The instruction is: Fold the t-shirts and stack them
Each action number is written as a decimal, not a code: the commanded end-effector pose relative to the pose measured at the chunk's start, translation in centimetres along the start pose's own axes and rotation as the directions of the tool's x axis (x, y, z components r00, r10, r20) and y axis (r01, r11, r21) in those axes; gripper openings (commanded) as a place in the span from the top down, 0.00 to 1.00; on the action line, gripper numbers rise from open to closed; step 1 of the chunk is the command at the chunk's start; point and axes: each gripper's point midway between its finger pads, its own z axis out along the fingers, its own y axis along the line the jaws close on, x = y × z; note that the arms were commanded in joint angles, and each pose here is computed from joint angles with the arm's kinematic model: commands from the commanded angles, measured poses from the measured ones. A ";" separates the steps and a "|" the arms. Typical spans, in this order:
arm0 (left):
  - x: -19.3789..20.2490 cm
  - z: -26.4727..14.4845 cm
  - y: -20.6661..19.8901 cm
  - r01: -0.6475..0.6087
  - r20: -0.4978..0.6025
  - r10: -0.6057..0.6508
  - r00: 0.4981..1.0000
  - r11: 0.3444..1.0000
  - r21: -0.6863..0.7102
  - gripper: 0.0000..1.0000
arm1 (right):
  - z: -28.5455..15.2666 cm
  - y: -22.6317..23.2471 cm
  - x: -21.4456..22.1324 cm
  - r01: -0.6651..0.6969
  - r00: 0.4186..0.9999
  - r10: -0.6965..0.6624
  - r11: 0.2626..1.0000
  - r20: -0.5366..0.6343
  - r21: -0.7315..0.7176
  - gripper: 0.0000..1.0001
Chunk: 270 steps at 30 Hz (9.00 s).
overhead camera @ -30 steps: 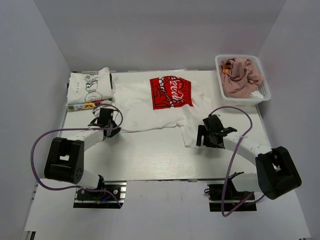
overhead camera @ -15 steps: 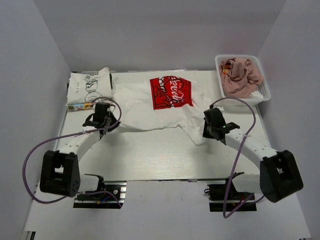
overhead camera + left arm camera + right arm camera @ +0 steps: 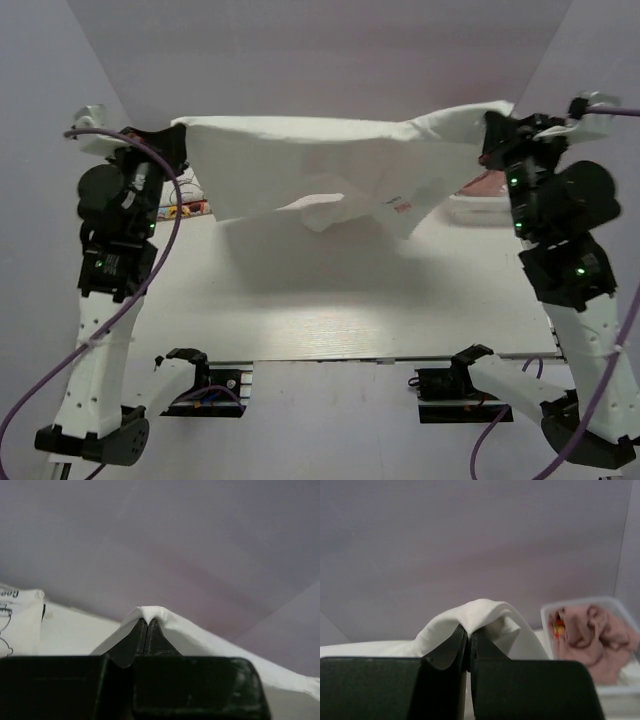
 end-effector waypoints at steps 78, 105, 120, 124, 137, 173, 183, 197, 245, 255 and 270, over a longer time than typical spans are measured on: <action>41.2 8.2 20.7 -0.403 -0.837 0.142 0.528 0.910 -0.100 0.00 | 2.1 -15.7 50.3 0.425 0.365 0.023 0.885 -0.931 0.189 0.10; 40.4 20.0 14.9 -0.250 -0.784 0.129 0.607 0.968 -0.034 0.00 | 23.3 -10.7 46.3 0.237 0.546 -0.259 0.960 -0.797 -0.149 0.10; 31.5 -10.8 25.4 -0.352 -0.606 -0.294 0.740 0.599 -0.720 0.00 | 1.4 -0.8 36.7 -0.027 0.678 -0.040 0.997 -0.734 -0.079 0.10; 32.5 -15.9 27.6 -0.330 -0.533 -0.376 0.758 0.484 -0.810 0.00 | -4.4 -3.0 37.8 -0.016 0.636 -0.013 0.999 -0.771 -0.030 0.10; 35.0 -16.9 27.7 -0.143 -0.428 -0.467 0.774 0.529 -0.837 0.11 | -18.7 -4.7 38.5 -0.011 0.355 -0.085 0.995 -0.931 -0.095 0.10; 31.0 -15.2 27.8 -0.159 -0.379 -0.357 0.854 0.513 -0.843 1.00 | -30.4 -4.2 42.7 0.188 -0.044 -0.240 0.951 -0.970 -0.244 1.00; 29.5 -10.7 26.8 -0.178 -0.390 -0.304 0.869 0.543 -0.820 1.00 | -17.8 -2.3 38.8 0.305 0.313 -0.246 0.941 -0.918 -0.148 1.00; 28.2 1.1 27.4 -0.193 -0.378 -0.253 0.891 0.541 -0.819 1.00 | 1.7 -3.0 38.5 0.205 0.504 -0.056 0.977 -0.862 0.057 1.00; 39.1 -13.0 24.9 -0.275 -0.773 -0.399 0.493 0.771 -0.574 0.00 | -19.2 -10.9 48.0 0.118 0.137 0.295 0.943 -0.946 0.311 0.10; 31.9 -12.8 19.6 -0.096 -0.680 -0.340 0.650 0.850 -0.518 0.00 | -18.8 -7.9 41.3 -0.015 0.303 0.139 0.990 -0.943 0.141 0.10; 28.7 9.0 24.2 -0.301 -0.610 -0.163 0.775 0.755 -0.583 0.00 | 11.9 -6.2 39.0 0.090 0.632 0.016 0.991 -0.775 0.094 0.10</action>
